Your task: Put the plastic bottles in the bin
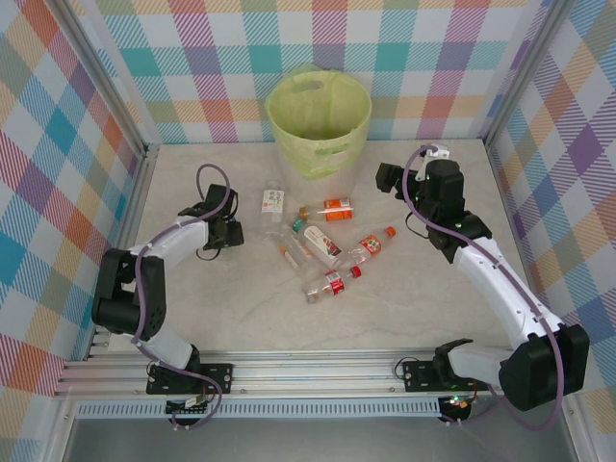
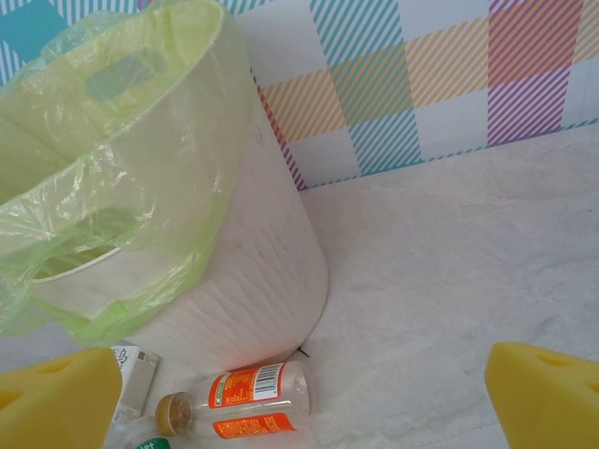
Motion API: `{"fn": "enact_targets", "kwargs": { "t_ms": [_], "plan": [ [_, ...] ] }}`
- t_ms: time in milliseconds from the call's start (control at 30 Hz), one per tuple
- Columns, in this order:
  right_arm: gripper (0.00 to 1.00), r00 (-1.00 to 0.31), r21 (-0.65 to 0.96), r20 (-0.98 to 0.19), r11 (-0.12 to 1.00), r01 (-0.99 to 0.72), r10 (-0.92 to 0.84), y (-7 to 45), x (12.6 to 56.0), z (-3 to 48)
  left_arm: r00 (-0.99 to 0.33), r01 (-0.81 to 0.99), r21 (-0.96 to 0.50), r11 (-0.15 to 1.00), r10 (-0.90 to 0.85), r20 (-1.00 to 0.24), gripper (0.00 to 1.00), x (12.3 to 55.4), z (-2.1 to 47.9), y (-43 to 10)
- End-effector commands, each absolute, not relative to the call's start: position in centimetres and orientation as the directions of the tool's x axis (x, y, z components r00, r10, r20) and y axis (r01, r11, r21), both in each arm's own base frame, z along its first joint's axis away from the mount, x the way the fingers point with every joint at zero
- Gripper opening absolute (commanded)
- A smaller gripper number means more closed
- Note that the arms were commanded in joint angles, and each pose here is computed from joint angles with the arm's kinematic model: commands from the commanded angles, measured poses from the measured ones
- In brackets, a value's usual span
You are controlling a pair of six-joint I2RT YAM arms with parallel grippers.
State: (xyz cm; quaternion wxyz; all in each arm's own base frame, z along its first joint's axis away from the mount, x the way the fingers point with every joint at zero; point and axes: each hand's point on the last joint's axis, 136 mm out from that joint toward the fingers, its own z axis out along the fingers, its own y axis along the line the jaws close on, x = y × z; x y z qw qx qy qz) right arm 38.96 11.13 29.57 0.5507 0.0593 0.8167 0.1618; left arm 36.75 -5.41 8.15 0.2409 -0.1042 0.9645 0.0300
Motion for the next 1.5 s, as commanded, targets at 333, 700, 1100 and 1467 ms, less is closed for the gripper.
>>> {"fn": "enact_targets", "kwargs": {
  "t_ms": [333, 700, 1100, 1467],
  "plan": [
    [1.0, -0.393, 0.391, -0.86, 0.915, -0.1, 0.325, 12.3, 39.8, 30.6, -0.611, -0.148, 0.104, 0.983, -0.009, -0.792, 0.34, 42.4, 27.2, -13.0],
    [1.0, -0.387, 0.395, -0.861, 0.913, -0.104, 0.329, 12.1, 39.3, 31.1, -0.394, 0.178, -0.199, 0.964, -0.115, -0.912, 0.29, 46.8, 39.1, -21.5],
    [1.0, -0.384, 0.397, -0.863, 0.911, -0.112, 0.329, 11.9, 38.2, 31.6, -0.415, 0.255, -0.203, 0.945, -0.083, -0.906, 0.6, 51.5, 39.5, -25.7],
    [1.0, -0.377, 0.395, -0.865, 0.912, -0.107, 0.33, 11.6, 37.8, 31.7, -0.435, 0.304, -0.206, 0.93, -0.057, -0.899, 0.91, 52.4, 40.2, -27.3]
  ]
}}
